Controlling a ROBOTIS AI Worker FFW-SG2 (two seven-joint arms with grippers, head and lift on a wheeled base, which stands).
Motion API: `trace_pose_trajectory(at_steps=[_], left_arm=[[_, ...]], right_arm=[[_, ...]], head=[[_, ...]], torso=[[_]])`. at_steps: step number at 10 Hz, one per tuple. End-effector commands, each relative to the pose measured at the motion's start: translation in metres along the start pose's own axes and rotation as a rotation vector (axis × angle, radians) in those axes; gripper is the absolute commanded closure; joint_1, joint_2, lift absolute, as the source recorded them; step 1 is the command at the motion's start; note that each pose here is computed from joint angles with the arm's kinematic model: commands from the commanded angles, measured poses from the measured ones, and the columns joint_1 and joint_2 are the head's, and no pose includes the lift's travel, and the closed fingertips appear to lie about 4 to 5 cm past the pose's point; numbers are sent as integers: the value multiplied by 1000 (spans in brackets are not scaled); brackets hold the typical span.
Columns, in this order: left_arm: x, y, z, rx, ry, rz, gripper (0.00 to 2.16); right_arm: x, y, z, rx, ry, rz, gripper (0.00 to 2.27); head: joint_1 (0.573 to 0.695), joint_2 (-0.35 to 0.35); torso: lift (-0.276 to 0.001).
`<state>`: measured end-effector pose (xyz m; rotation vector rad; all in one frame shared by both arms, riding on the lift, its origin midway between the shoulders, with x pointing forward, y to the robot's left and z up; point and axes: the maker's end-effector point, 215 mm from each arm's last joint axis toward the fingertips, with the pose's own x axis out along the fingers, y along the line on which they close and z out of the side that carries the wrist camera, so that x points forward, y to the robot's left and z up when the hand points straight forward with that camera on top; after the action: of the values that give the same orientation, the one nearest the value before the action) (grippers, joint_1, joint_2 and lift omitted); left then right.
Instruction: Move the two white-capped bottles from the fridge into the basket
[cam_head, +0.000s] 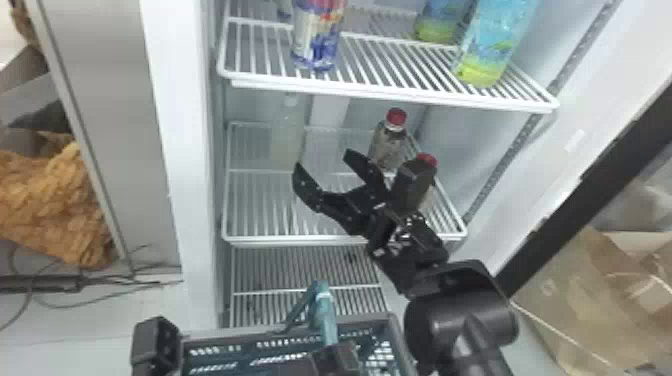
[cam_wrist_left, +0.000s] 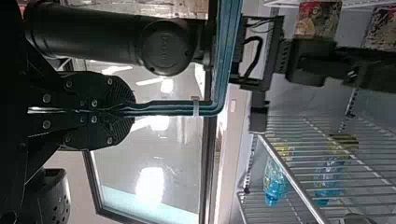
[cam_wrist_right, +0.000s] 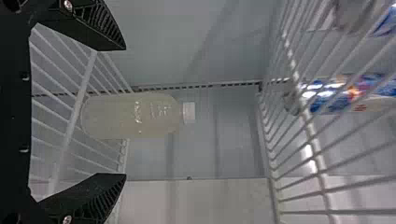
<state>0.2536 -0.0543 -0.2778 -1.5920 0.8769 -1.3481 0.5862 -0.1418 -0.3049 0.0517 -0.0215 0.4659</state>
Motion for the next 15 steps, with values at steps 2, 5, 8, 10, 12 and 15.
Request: trace_pose_trajectory(at_steps=[2,5,8,10,12,15], left_arm=[[1,0,0,3,2,3,1119],[1,2,-1,-1,9,7,1119],[1,3,-1,-3,8,8,1119],[3,3,-3,-8,13,3,1119],[3,4,-2,-9,14,6,1119],[6,3,0,-8,17,1,1119]], right_arm=[[32,5,-11,-13,27,17,51],[59,0,-14,-36,42,3,50],[71,-1,-23,-39,66,-9,36],[84,-1,-18,-55,61,-12,32],[97,-5,-13,-74,60,-24,32],[113,-4,-10,-84,58,-21,32]], head=[[695,-251],[695,-222],[695,-214],[695,-204],[695,-197],[695,-192]], torso=[[-260],[-260],[-260],[-260],[-260],[-260]])
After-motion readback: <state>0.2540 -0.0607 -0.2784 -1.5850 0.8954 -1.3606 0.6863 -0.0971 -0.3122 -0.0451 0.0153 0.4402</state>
